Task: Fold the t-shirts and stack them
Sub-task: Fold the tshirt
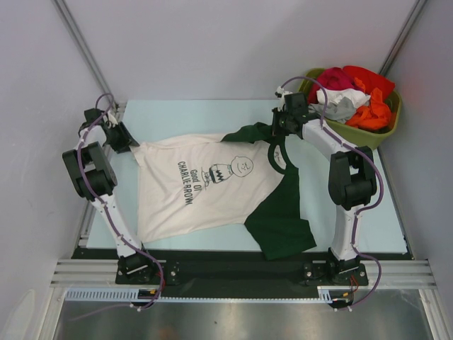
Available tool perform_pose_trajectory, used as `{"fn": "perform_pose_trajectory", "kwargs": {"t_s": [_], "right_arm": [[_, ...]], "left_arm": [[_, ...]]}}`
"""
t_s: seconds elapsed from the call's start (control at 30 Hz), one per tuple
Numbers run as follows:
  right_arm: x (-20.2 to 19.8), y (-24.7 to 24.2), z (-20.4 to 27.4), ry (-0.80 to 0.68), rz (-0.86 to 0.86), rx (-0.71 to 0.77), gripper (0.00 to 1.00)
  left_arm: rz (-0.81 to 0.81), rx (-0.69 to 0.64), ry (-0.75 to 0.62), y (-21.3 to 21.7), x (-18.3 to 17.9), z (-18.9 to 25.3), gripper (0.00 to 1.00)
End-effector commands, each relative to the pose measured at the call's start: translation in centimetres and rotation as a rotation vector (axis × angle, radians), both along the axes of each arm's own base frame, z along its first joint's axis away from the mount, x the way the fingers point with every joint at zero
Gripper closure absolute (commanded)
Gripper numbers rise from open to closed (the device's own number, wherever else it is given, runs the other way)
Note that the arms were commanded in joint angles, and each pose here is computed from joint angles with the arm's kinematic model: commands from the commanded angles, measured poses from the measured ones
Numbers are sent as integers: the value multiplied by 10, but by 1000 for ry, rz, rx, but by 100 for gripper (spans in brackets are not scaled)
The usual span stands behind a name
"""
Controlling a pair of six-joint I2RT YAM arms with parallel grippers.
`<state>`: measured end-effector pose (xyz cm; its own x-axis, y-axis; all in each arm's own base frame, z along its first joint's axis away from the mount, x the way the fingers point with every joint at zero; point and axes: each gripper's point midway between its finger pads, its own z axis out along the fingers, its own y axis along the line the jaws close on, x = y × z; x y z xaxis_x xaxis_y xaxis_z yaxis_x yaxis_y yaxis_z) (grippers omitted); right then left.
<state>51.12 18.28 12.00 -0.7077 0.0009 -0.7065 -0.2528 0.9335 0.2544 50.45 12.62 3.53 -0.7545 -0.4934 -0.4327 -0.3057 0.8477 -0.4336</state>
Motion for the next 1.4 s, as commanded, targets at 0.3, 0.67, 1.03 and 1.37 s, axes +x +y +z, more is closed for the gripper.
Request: {"fn": "perform_pose_trajectory", "kwargs": {"t_s": [0.3, 0.67, 1.03, 1.37], "right_arm": [[1, 4, 22, -63, 17, 13, 100], [0, 6, 19, -58, 20, 0, 100], [4, 7, 38, -67, -22, 12, 100], [12, -22, 81, -85, -206, 67, 100]], "left_arm": [[-41, -7, -38, -11, -3, 9, 53], [-27, -58, -11, -21, -15, 6, 72], [86, -192, -90, -35, -6, 79, 100], [65, -336, -173, -78, -24, 151, 100]]}}
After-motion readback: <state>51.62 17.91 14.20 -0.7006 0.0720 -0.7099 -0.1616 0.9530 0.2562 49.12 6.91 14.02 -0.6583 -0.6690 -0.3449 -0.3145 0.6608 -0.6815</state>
